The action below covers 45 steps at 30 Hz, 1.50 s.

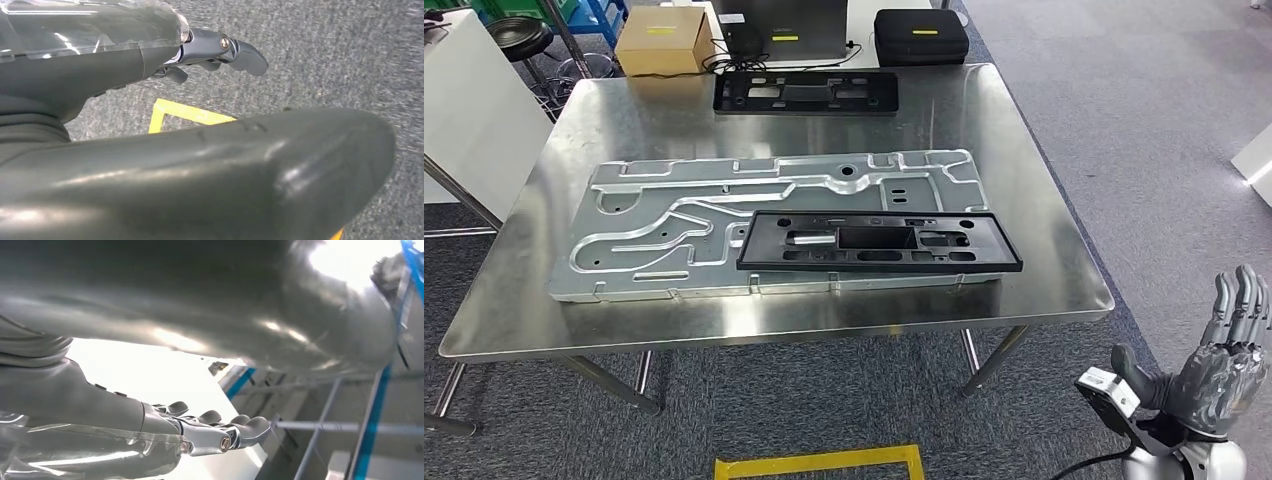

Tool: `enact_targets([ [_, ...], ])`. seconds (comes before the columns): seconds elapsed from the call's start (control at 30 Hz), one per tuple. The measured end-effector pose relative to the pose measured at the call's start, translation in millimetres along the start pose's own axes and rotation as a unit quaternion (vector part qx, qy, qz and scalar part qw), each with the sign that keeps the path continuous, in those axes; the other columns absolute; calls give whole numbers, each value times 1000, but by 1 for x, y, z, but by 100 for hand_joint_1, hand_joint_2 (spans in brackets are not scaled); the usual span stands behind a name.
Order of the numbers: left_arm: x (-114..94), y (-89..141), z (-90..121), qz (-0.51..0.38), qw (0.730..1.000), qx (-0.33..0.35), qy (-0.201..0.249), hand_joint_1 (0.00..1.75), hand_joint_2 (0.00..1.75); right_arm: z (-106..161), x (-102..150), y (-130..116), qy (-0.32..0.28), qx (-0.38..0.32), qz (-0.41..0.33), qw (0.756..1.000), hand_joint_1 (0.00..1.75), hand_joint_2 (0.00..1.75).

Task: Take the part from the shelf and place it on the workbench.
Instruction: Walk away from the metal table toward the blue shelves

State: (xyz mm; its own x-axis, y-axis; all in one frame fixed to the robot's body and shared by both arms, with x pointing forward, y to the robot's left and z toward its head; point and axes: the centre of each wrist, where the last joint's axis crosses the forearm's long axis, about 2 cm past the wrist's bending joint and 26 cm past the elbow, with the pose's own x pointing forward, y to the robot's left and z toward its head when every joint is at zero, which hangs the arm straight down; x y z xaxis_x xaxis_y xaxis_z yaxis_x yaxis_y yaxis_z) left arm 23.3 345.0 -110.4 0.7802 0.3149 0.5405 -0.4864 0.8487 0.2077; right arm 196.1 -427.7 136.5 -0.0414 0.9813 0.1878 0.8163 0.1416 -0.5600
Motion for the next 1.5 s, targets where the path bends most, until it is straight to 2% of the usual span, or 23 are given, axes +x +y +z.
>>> enact_targets([
  [0.17, 1, -2, 0, 4, 1000, -2, -2, 0, 0, 34, -11, 3, 33, 63, 30, 997, 0, 0],
  [0.37, 0, -6, 1, 9, 1000, -1, 1, 0, 0, 89, -31, 15, 121, 150, 48, 980, 0, 0],
  [0.53, -2, -10, 3, 12, 1000, -4, 7, 0, 0, 145, -50, 21, 218, 233, 57, 946, 0, 0],
  [0.67, -4, -13, 5, 11, 1000, -6, 10, 0, 0, 195, -55, 16, 299, 315, 67, 898, 0, 0],
  [0.77, -7, -14, 6, 9, 1000, -8, 14, 0, 0, 232, -40, 13, 391, 380, 67, 836, 0, 0],
  [0.9, -7, -14, 7, 6, 1000, -12, 15, 0, 0, 267, -11, 13, 497, 473, 61, 725, 0, 0],
  [1.1, -4, -15, 5, -5, 1000, -26, 11, 0, 0, 292, 27, 18, 597, 604, 34, 526, 0, 0],
  [1.27, -5, -17, 6, -32, 998, -52, 29, 0, 0, 302, 49, 21, 640, 661, 2, 393, 0, 0],
  [1.37, -6, -20, 7, -50, 995, -75, 44, 0, 0, 304, 63, 25, 667, 667, -18, 332, 0, 0],
  [1.43, -7, -24, 9, -62, 993, -91, 52, 0, 0, 305, 72, 27, 679, 666, -35, 306, 0, 0],
  [1.5, -8, -28, 10, -74, 990, -105, 59, 0, 0, 305, 80, 30, 685, 666, -50, 291, 0, 0],
])
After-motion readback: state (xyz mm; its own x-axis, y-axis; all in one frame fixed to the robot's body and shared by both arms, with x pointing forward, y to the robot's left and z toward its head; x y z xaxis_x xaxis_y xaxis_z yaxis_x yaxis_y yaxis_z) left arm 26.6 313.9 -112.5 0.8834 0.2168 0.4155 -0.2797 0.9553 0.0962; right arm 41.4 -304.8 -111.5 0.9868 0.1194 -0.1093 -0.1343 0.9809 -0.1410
